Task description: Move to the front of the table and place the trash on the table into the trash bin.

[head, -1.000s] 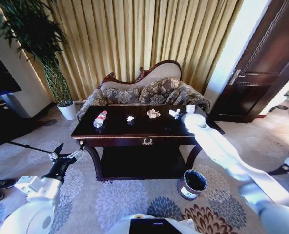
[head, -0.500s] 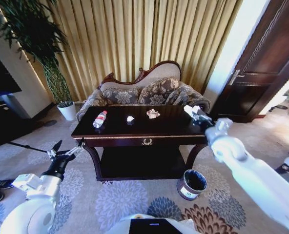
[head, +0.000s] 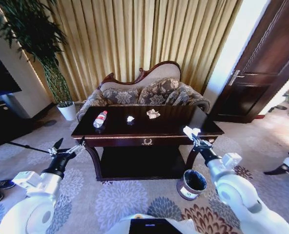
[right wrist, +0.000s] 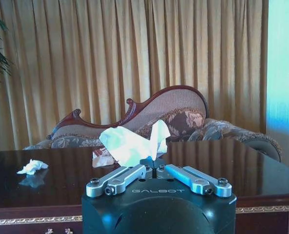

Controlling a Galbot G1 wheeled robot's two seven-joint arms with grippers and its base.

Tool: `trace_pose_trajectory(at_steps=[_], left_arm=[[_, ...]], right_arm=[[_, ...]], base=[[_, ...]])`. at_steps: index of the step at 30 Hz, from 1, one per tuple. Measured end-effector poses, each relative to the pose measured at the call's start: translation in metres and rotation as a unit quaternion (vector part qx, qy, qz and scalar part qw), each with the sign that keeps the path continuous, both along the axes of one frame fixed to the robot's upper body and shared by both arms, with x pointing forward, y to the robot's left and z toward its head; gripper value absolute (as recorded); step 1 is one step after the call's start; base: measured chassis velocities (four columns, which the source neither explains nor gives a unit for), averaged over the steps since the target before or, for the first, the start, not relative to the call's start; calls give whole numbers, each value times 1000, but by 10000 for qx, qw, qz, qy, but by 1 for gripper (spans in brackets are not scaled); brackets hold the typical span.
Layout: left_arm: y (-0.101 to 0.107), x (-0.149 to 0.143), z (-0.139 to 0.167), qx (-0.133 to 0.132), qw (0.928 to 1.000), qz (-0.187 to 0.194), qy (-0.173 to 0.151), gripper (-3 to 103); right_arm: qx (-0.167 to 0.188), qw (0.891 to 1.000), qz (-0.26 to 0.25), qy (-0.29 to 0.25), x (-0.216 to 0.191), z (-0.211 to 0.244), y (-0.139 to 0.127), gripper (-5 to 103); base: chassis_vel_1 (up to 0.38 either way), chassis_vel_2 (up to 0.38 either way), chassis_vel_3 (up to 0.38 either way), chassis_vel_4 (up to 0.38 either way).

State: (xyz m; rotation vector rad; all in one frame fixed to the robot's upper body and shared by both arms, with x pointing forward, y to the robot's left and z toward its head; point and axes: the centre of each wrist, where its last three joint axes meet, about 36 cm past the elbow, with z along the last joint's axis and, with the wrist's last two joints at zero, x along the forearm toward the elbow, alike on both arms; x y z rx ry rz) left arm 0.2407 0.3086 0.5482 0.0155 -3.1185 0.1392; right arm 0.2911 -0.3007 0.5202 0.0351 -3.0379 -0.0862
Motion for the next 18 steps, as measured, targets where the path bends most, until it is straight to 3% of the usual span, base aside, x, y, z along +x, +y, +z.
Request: trace_pose_trajectory(at_steps=[18], left_arm=[[0, -1, -1, -11, 10000, -10, 45, 100]], right_arm=[[-36, 9999, -128, -20, 2, -7, 0, 0]], base=[[50, -55, -53, 48]])
